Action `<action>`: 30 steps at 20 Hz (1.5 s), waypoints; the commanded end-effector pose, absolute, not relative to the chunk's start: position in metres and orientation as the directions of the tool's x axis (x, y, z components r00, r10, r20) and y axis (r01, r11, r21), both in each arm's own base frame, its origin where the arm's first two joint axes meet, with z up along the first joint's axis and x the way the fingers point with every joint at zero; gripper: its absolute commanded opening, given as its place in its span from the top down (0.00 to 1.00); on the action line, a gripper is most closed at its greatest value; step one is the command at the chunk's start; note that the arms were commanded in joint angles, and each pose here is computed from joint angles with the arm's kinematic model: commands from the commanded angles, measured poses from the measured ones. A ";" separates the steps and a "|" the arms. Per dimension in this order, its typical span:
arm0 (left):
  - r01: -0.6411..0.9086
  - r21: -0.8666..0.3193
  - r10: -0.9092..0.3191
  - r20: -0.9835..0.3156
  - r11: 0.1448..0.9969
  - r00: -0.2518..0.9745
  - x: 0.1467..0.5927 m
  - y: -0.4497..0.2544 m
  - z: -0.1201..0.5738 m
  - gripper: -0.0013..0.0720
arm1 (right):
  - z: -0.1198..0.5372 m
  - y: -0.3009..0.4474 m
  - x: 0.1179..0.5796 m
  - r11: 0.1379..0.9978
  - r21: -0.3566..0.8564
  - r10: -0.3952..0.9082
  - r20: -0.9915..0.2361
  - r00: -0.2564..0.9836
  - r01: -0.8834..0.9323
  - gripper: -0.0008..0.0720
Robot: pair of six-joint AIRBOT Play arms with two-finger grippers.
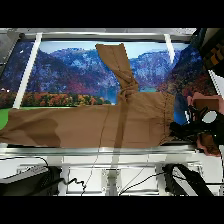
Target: Fold the clothes and pants, and hang the long-sleeved shirts on hangers.
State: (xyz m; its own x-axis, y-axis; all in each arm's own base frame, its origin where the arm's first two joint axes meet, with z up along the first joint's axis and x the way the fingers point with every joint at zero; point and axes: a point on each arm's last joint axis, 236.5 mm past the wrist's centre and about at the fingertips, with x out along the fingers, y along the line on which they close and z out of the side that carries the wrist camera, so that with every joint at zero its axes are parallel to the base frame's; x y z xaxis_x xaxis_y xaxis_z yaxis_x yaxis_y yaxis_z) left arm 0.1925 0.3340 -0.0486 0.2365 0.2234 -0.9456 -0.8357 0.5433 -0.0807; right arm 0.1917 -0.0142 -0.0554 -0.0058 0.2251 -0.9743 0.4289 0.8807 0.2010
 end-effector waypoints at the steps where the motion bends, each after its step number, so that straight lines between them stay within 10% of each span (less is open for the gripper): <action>1: -0.837 -0.075 0.225 -0.947 0.542 0.231 0.191 0.334 -0.048 0.24 | -0.056 -0.017 0.198 0.881 0.201 0.213 -0.977 0.020 0.429 0.53; 2: -0.836 -0.076 0.225 -0.946 0.544 0.232 0.192 0.334 -0.048 0.02 | -0.056 -0.018 0.200 0.881 0.200 0.209 -0.978 0.027 0.428 0.30; 3: -0.835 -0.084 0.222 -0.945 0.544 0.240 0.195 0.332 -0.046 0.03 | -0.054 -0.020 0.203 0.883 0.199 0.202 -0.979 0.039 0.424 0.16; 7: -0.795 -0.120 0.272 -0.901 0.594 0.339 0.227 0.338 -0.008 0.03 | -0.021 -0.053 0.242 0.910 0.137 0.074 -0.983 0.171 0.391 0.20; 9: -0.755 -0.134 0.300 -0.862 0.642 0.408 0.251 0.336 0.023 0.12 | 0.010 -0.084 0.285 0.922 0.086 -0.054 -0.937 0.345 0.378 0.54; 10: -0.726 -0.158 0.298 -0.838 0.670 0.457 0.267 0.329 0.038 0.33 | 0.030 -0.097 0.311 0.922 0.083 -0.104 -0.888 0.449 0.377 0.69; 13: -0.494 -0.242 0.173 -0.737 0.835 0.654 0.333 0.273 0.078 0.45 | 0.050 -0.125 0.346 0.895 0.129 -0.137 -0.833 0.537 0.427 0.74; 19: -0.033 -0.396 -0.202 -0.537 0.918 0.819 0.432 0.108 0.134 0.45 | 0.008 -0.125 0.377 0.689 0.615 0.376 -0.756 0.535 0.384 0.73; 20: 0.021 -0.395 -0.248 -0.535 0.918 0.808 0.438 0.083 0.135 0.40 | 0.002 -0.133 0.376 0.611 0.678 0.423 -0.715 0.556 0.407 0.56; 24: 0.143 -0.330 -0.289 -0.451 0.933 0.845 0.474 0.012 0.155 0.02 | -0.049 -0.156 0.339 0.608 0.634 0.462 -0.772 0.437 0.477 0.35; 30: 0.186 -0.365 -0.330 -0.386 0.912 0.861 0.519 -0.060 0.154 0.03 | -0.059 -0.135 0.360 0.694 0.633 0.484 -0.762 0.429 0.343 0.33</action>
State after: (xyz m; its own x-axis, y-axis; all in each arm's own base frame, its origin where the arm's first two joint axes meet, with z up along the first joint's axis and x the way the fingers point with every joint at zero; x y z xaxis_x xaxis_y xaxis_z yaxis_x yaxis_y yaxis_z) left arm 0.4995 -0.0285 0.1546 0.8556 -0.3099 -0.4146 0.1780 0.9283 -0.3265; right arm 0.3499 -0.1460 -0.0578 0.4211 0.4578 -0.7830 0.4213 0.6658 0.6158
